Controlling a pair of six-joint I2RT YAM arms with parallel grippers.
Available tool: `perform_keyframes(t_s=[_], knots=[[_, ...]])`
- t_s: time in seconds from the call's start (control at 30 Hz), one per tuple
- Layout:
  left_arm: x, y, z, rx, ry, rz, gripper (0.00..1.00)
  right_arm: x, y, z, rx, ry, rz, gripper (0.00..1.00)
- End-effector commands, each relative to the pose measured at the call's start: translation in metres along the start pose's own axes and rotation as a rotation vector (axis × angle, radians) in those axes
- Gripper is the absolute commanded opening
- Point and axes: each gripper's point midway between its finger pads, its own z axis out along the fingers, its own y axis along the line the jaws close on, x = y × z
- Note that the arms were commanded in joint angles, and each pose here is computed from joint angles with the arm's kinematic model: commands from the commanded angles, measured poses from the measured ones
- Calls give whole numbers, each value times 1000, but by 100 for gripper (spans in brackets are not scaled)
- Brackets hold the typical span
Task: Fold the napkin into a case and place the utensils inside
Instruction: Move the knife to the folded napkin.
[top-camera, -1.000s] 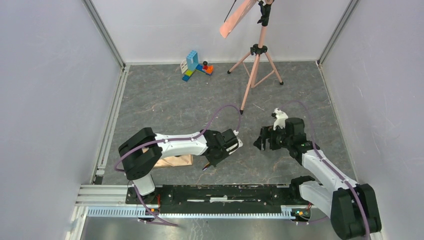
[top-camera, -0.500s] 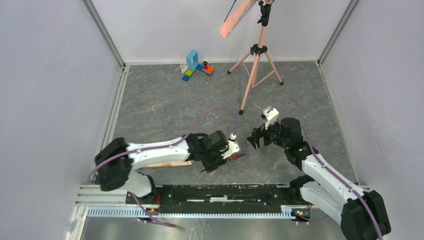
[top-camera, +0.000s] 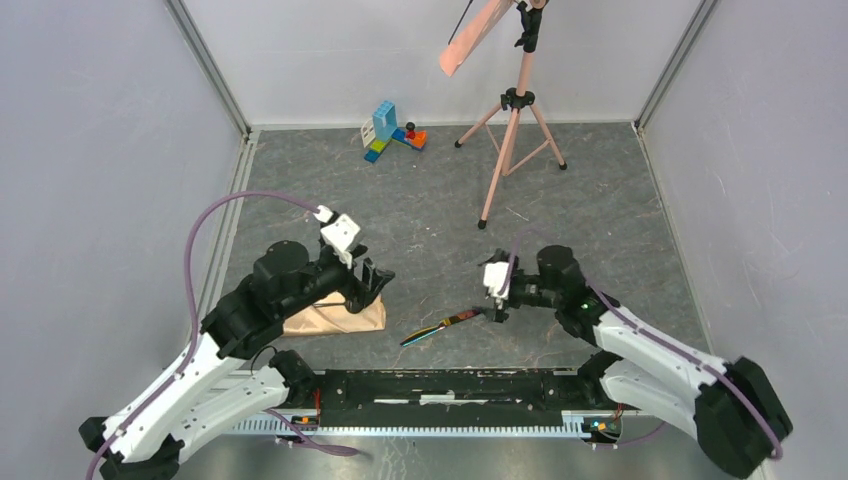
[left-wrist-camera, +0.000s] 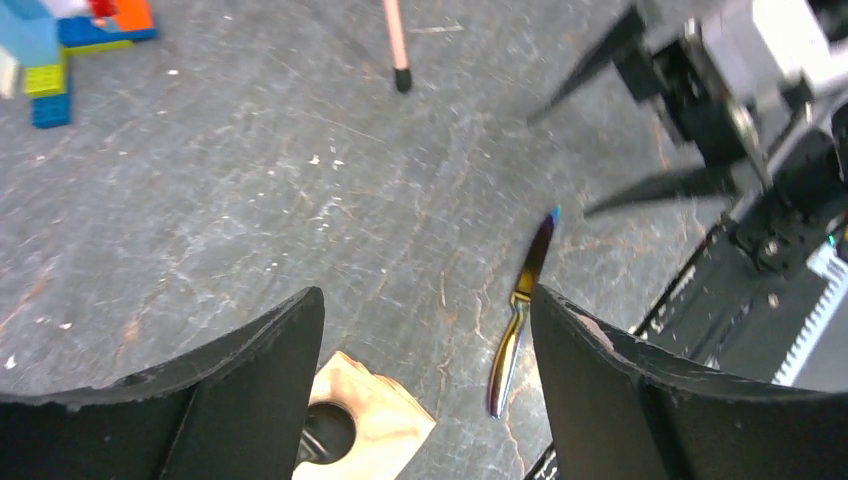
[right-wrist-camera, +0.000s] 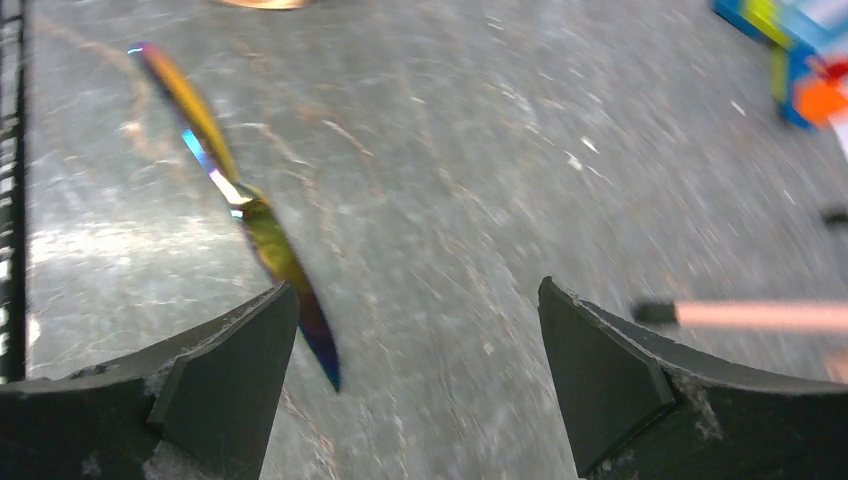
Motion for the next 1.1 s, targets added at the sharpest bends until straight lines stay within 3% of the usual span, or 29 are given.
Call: perform_keyframes(t_s=[0.0, 0.1, 0.23, 0.37, 0.47, 0.7, 1.07], knots=[[-26, 29, -15, -181, -77, -127, 82, -22, 21, 27, -239, -26, -268, 95], [-32, 52, -23, -326, -89, -213, 87, -9, 42, 45, -396, 57, -261, 90], [-30, 61, -26, -388, -72, -286, 87, -13, 63, 68, -486, 71, -261, 86], [-24, 66, -33, -415, -69, -301, 88, -6, 81, 84, -574, 133, -224, 69], [-20, 70, -39, -437, -62, -308, 89, 5, 96, 92, -615, 200, -195, 65], [-13, 73, -43, -460, -64, -327, 89, 18, 111, 104, -580, 242, -130, 59], [-16, 72, -48, -459, -70, -337, 90, 42, 114, 106, -569, 328, -133, 41]])
